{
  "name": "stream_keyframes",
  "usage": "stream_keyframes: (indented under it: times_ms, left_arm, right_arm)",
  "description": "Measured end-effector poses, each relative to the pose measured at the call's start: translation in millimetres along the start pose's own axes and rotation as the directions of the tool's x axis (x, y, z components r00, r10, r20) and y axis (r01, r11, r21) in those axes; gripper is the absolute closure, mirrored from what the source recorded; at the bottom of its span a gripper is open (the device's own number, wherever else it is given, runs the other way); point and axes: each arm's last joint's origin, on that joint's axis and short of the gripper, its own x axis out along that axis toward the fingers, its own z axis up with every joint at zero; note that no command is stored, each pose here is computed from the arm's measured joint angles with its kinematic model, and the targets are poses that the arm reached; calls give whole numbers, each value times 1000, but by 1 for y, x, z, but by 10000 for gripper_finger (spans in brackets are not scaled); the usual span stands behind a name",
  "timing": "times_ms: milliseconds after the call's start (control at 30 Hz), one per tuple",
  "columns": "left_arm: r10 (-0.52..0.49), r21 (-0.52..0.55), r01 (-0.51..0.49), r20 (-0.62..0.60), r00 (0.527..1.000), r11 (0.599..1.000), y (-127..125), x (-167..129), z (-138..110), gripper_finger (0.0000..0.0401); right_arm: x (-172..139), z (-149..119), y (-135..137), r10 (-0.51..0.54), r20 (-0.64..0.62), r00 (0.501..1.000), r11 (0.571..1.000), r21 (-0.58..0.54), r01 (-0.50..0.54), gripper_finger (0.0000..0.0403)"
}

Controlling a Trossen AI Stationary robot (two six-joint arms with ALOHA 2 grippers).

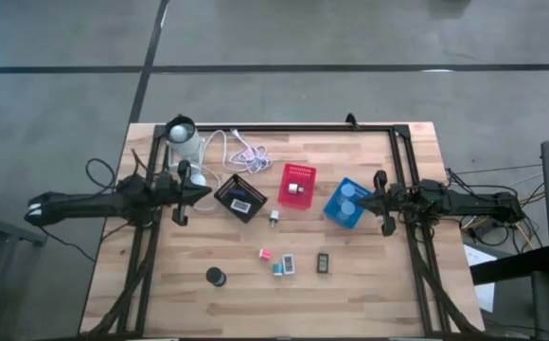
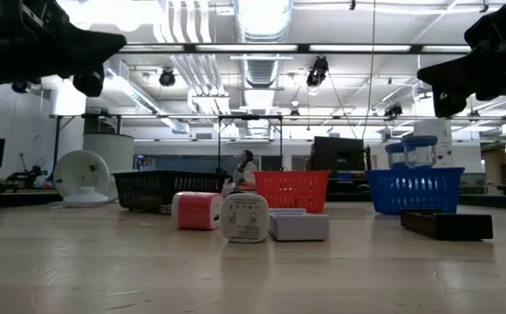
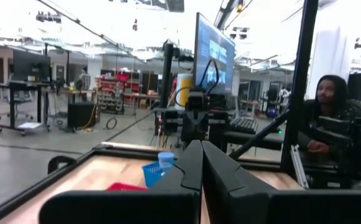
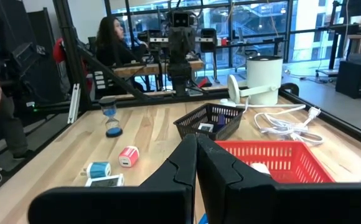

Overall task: Pick & Place Office items
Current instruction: Put the pink charger adapter into the red basket

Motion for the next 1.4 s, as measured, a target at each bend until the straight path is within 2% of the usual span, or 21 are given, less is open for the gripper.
stream_keyframes:
  times_ms: [567, 700, 833, 1000, 1133, 1333, 1400]
  left_arm:
    - [3, 8, -3, -23, 1000, 1000, 0, 0, -2, 399]
    - [20, 20, -18, -107, 994, 1000, 1, 1, -5, 398]
    - [-7, 6, 8, -198, 980, 1000, -5, 14, 21, 399]
    - [-81, 50, 108, -376, 923, 993, -26, 43, 57, 399]
    - [-32, 106, 101, -521, 853, 989, -47, 73, 76, 394]
    - [35, 135, 95, -737, 674, 986, -73, 120, 83, 385]
    - [39, 133, 87, -734, 678, 987, -80, 139, 90, 381]
  right_arm:
    - [0, 0, 0, 0, -1, 1000, 1000, 0, 0, 394]
    - [0, 0, 0, 0, 0, 1000, 1000, 0, 0, 394]
    - [0, 0, 0, 0, 2, 1000, 1000, 0, 0, 394]
    - [0, 0, 0, -5, 4, 1000, 1000, 0, 5, 394]
    - [0, 0, 0, -5, 4, 1000, 1000, 2, 5, 394]
    - [0, 0, 0, -8, 2, 1000, 1000, 5, 8, 394]
    - [0, 0, 0, -8, 0, 1000, 1000, 5, 8, 394]
